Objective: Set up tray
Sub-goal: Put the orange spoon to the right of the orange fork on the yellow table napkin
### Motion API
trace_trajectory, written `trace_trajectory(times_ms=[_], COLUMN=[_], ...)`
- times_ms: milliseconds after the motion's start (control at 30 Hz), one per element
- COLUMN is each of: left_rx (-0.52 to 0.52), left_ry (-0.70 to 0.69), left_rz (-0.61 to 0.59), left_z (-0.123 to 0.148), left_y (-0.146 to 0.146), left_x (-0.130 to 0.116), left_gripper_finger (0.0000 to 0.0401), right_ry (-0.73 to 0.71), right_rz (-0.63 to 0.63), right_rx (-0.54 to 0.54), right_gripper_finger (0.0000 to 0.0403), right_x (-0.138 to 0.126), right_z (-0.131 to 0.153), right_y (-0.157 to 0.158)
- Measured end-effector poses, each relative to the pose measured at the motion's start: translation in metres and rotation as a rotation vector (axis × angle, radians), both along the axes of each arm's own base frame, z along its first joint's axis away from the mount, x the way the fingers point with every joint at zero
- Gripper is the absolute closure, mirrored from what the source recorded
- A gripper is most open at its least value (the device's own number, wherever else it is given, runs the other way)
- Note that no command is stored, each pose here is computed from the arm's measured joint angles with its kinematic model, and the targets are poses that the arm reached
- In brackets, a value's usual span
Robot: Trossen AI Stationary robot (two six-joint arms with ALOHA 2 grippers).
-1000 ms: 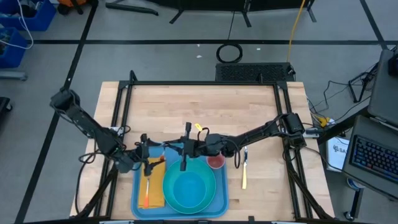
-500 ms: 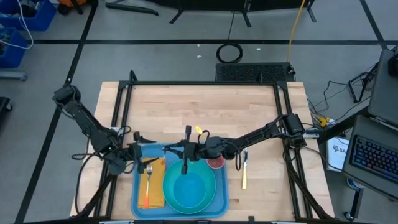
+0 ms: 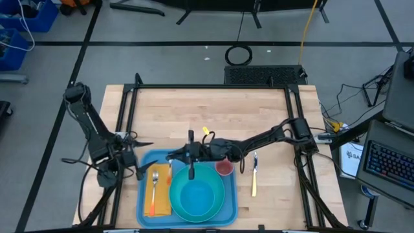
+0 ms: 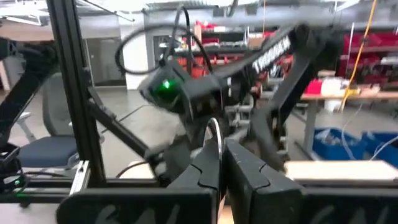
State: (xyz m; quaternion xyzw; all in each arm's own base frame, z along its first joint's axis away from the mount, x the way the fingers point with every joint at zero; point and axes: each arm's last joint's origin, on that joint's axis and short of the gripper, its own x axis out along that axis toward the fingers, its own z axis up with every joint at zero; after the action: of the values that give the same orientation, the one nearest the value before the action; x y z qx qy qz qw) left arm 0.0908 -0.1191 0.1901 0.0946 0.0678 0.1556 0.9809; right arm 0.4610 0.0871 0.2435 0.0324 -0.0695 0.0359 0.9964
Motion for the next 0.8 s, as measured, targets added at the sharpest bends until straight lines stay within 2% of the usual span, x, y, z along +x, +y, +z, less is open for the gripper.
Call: trace_trajectory(times_ms=[133, 400, 600, 800], left_rx=[0.043, 0.063, 0.067, 0.068], left_ry=[-0.024, -0.053, -0.054, -0.053], left_rz=[0.006, 0.029, 0.031, 0.031], left_z=[0.001, 0.002, 0.002, 0.002], left_y=[-0.002, -0.003, -0.002, -0.002], left_x=[-0.005, -0.008, -0.008, -0.008], left_gripper_finger=[0.0050, 0.0050, 0.0050, 0.0050], right_ry=[-0.016, -0.016, 0.033, 0.065], right_rz=[0.054, 0.097, 0.123, 0.131], right_rx=[0.059, 0.156, 0.175, 0.245], right_gripper_finger=[0.0402, 0.0402, 0.0402, 0.0402], right_x=[0.004, 0.017, 0.040, 0.062], right_z=[-0.011, -0.029, -0.033, -0.042], right_y=[0.000, 0.002, 0.009, 0.015])
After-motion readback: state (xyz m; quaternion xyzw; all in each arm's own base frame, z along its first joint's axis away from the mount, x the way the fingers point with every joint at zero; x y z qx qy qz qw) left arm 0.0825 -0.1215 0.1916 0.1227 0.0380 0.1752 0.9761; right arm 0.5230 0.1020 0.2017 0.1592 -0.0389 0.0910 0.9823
